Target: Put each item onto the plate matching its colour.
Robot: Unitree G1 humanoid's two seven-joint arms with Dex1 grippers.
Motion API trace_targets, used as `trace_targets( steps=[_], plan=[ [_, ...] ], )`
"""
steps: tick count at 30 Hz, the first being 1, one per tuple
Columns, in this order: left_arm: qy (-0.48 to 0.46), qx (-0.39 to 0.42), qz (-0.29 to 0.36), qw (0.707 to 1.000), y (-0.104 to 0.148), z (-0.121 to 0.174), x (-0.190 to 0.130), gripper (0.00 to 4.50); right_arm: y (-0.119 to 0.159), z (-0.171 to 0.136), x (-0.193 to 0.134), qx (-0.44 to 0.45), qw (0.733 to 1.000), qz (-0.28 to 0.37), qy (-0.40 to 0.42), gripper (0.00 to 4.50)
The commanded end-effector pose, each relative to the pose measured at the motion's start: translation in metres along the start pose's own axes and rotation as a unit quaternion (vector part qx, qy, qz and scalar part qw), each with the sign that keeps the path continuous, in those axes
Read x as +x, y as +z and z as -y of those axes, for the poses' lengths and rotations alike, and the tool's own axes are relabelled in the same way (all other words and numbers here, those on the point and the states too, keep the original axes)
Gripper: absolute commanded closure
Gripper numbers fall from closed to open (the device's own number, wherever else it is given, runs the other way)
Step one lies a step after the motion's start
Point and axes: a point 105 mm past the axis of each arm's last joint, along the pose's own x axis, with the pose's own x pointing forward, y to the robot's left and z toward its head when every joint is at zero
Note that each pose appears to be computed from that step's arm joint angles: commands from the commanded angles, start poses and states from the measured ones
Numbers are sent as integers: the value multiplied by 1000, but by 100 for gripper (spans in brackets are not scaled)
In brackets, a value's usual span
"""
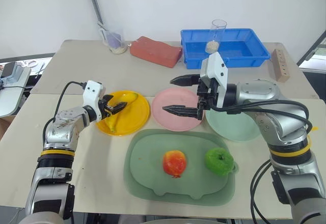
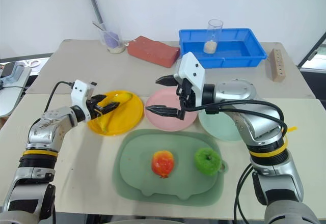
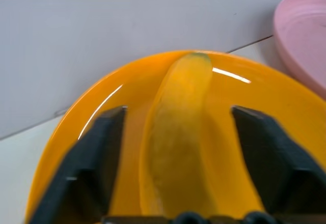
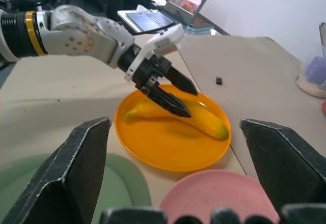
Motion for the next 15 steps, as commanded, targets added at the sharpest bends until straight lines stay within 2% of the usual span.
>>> trace_targets(
  steps=[1, 5, 9, 12, 15],
  plan=[
    [-11, 39, 48, 998, 39, -4, -17, 6, 6, 6, -10, -12, 1000, 2, -23, 0],
    [-69, 84, 59, 992, 65, 9, -35, 6, 2, 6, -19, -7, 1000, -8, -26, 0],
    [-176, 135, 59, 973, 80, 52, -46, 6, -3, 2, -30, -4, 1000, -24, -13, 0],
    [-256, 182, 46, 948, 73, 90, -49, 6, -7, -9, -37, 2, 999, -32, 14, 0],
    [-346, 229, 33, 909, 58, 130, -59, 6, -5, -25, -45, 27, 998, -32, 45, 0]
  ],
)
